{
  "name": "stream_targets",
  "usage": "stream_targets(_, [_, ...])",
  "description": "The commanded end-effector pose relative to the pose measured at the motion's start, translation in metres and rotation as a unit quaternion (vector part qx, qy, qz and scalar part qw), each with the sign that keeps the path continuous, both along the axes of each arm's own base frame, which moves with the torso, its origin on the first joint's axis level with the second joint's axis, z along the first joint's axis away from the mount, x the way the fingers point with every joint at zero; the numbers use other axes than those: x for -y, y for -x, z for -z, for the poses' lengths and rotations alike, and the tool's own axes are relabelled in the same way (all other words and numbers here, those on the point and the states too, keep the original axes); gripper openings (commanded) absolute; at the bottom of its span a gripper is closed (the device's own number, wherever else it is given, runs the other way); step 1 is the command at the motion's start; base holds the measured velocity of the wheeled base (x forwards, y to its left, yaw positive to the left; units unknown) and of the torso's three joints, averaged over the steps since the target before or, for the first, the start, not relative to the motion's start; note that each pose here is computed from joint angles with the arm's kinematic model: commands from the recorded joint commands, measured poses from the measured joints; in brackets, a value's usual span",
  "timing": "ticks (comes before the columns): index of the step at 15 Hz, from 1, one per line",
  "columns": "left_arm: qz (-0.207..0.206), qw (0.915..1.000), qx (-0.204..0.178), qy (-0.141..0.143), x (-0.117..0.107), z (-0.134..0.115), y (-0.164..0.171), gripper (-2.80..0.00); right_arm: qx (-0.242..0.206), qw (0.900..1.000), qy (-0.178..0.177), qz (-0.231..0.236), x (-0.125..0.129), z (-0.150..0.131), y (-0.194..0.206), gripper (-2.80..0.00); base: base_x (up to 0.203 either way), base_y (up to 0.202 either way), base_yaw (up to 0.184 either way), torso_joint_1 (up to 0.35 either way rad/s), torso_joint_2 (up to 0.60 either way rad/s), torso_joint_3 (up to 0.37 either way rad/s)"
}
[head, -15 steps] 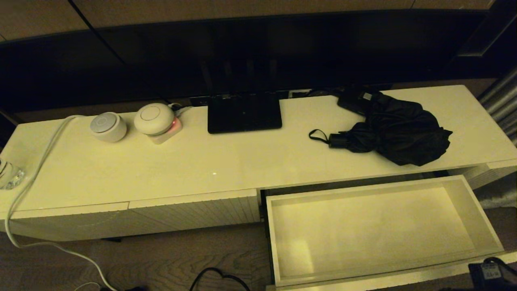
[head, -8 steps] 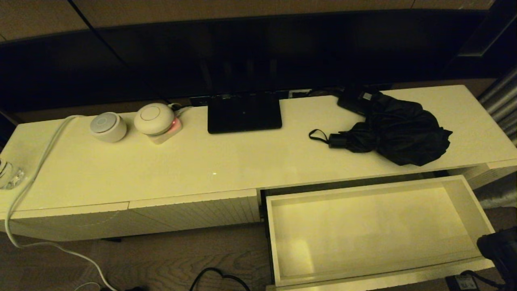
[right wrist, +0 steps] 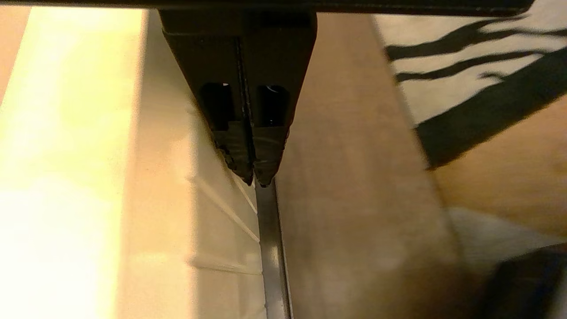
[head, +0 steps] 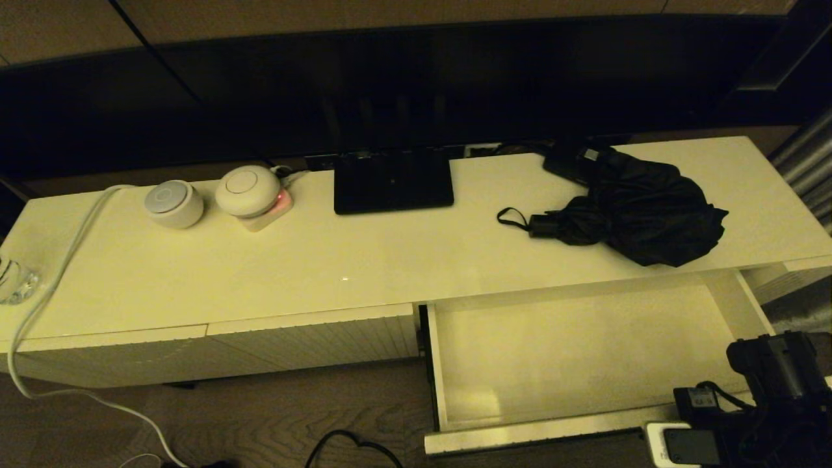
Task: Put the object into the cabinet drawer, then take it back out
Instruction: Close the drawer
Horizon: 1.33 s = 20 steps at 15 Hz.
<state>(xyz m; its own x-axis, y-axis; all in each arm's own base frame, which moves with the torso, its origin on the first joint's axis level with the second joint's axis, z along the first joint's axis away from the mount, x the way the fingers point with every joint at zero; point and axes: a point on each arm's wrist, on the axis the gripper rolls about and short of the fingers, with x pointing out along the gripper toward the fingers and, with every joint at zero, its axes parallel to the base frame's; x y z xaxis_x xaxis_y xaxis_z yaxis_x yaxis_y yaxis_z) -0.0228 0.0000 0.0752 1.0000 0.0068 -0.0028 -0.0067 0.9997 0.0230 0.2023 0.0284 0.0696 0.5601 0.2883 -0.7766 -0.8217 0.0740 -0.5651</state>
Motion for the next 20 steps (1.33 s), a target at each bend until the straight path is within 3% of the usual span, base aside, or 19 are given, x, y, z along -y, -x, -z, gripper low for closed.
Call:
stream_targets(1, [0.000, 1.0000, -0.002, 0.000, 0.000, 0.001, 0.000, -2.80, 0.018, 1.000, 0.004, -0.002, -0.001, -0.001, -0.010, -2.80, 0.000, 0.000, 0.000, 0.000, 0.00, 0.000])
stream_targets(7, [0.000, 1.0000, -0.002, 0.000, 0.000, 0.001, 0.000, -2.80, 0.132, 0.991, 0.027, 0.008, -0.003, -0.019, -0.041, -2.80, 0.000, 0.000, 0.000, 0.000, 0.00, 0.000])
stream_targets(12, [0.000, 1.0000, -0.002, 0.000, 0.000, 0.001, 0.000, -2.80, 0.171, 0.985, 0.025, 0.020, -0.005, -0.027, -0.070, -2.80, 0.000, 0.000, 0.000, 0.000, 0.00, 0.000])
stream_targets(17, [0.000, 1.0000, -0.002, 0.000, 0.000, 0.001, 0.000, -2.80, 0.178, 0.983, 0.028, 0.033, -0.006, -0.024, -0.097, -2.80, 0.000, 0.000, 0.000, 0.000, 0.00, 0.000])
stream_targets(20, [0.000, 1.0000, -0.002, 0.000, 0.000, 0.001, 0.000, -2.80, 0.179, 0.983, 0.011, 0.049, -0.006, -0.024, -0.110, -2.80, 0.000, 0.000, 0.000, 0.000, 0.00, 0.000])
